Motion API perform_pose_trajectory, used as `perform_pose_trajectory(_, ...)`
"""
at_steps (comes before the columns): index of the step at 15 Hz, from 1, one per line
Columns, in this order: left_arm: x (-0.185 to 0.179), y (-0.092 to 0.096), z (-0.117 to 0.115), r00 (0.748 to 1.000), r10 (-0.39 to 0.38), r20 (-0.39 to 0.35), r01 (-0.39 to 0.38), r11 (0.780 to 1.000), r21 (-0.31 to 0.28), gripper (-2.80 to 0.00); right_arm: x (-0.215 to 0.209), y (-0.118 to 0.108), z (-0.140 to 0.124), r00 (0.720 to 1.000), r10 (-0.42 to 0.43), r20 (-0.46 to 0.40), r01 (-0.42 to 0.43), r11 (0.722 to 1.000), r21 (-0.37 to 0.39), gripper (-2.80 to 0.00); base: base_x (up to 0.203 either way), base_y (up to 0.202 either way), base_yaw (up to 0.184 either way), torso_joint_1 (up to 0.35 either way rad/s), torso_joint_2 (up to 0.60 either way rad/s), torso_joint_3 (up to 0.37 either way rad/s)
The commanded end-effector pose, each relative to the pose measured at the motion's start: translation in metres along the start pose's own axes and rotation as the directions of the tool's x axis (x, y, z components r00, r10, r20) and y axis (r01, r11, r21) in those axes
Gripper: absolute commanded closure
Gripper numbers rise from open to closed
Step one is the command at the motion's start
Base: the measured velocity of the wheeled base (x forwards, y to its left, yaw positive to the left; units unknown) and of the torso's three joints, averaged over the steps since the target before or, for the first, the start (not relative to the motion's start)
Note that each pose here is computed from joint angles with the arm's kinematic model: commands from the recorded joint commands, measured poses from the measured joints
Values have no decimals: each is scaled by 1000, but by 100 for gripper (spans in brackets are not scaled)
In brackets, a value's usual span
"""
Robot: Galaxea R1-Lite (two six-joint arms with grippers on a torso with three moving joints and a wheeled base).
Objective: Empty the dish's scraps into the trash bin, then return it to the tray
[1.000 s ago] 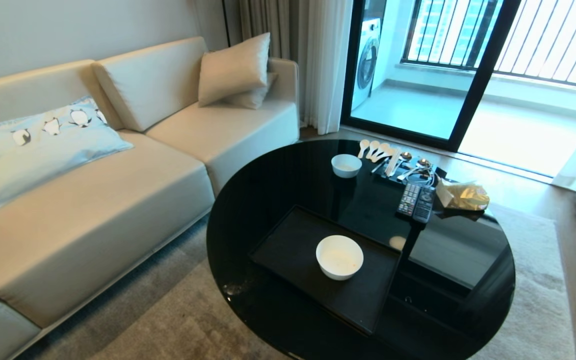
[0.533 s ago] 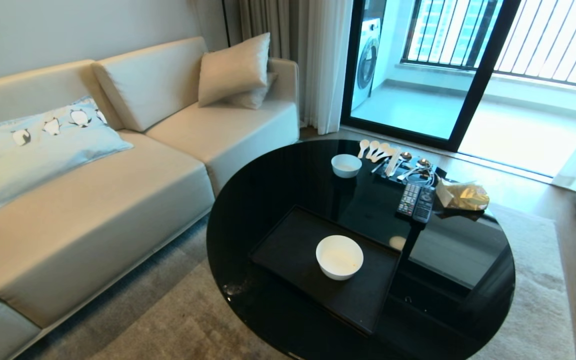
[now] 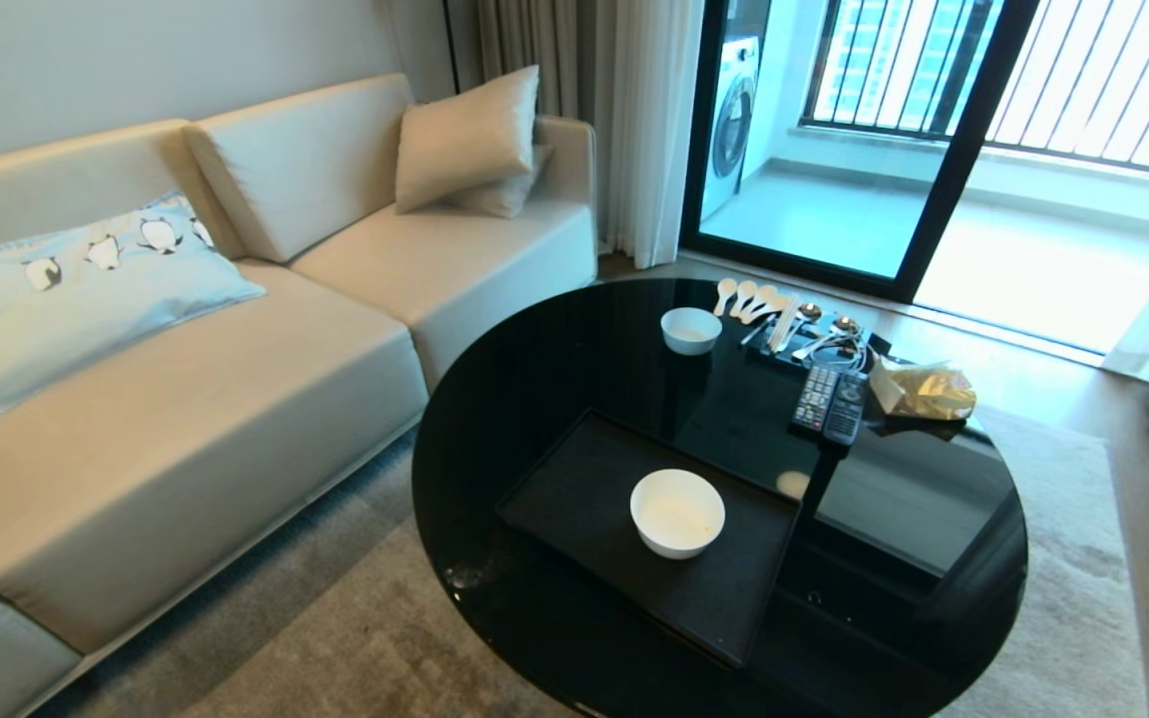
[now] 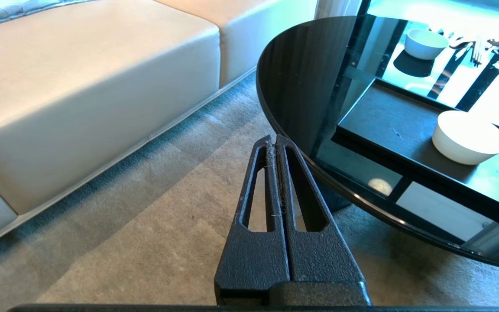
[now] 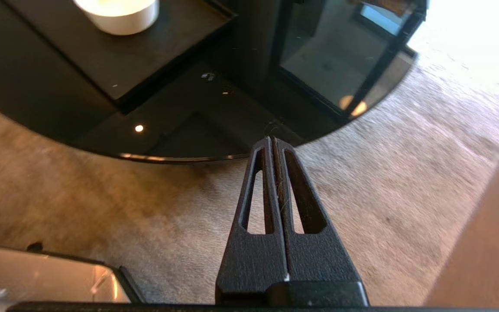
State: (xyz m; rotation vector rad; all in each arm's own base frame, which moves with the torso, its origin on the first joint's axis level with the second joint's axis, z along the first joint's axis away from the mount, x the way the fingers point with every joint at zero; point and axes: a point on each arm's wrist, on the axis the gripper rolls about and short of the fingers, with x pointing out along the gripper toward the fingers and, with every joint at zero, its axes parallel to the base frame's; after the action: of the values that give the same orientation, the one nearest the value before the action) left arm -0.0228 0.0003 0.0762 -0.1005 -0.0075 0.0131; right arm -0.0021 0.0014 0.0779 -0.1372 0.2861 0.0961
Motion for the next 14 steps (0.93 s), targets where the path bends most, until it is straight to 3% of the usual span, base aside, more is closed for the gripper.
perform_pose_trajectory(1, 0, 0, 0, 1000, 0, 1, 0, 1000, -1, 0, 1, 0, 1, 996, 86, 8, -86, 996, -27, 0, 0, 0, 0, 0, 0, 0)
perform_pose_trajectory(11, 0, 0, 0, 1000, 0, 1, 0, 1000, -1, 0, 3, -1, 2, 999, 40, -36, -41, 999, -23, 0, 0, 0, 0, 0, 0, 0)
perform_pose_trajectory(14, 0, 0, 0, 1000, 0, 1, 0, 1000, -1, 0, 2, -1, 2, 999, -9, -33, 9, 1000, -9, 0, 0, 0, 0, 0, 0, 0)
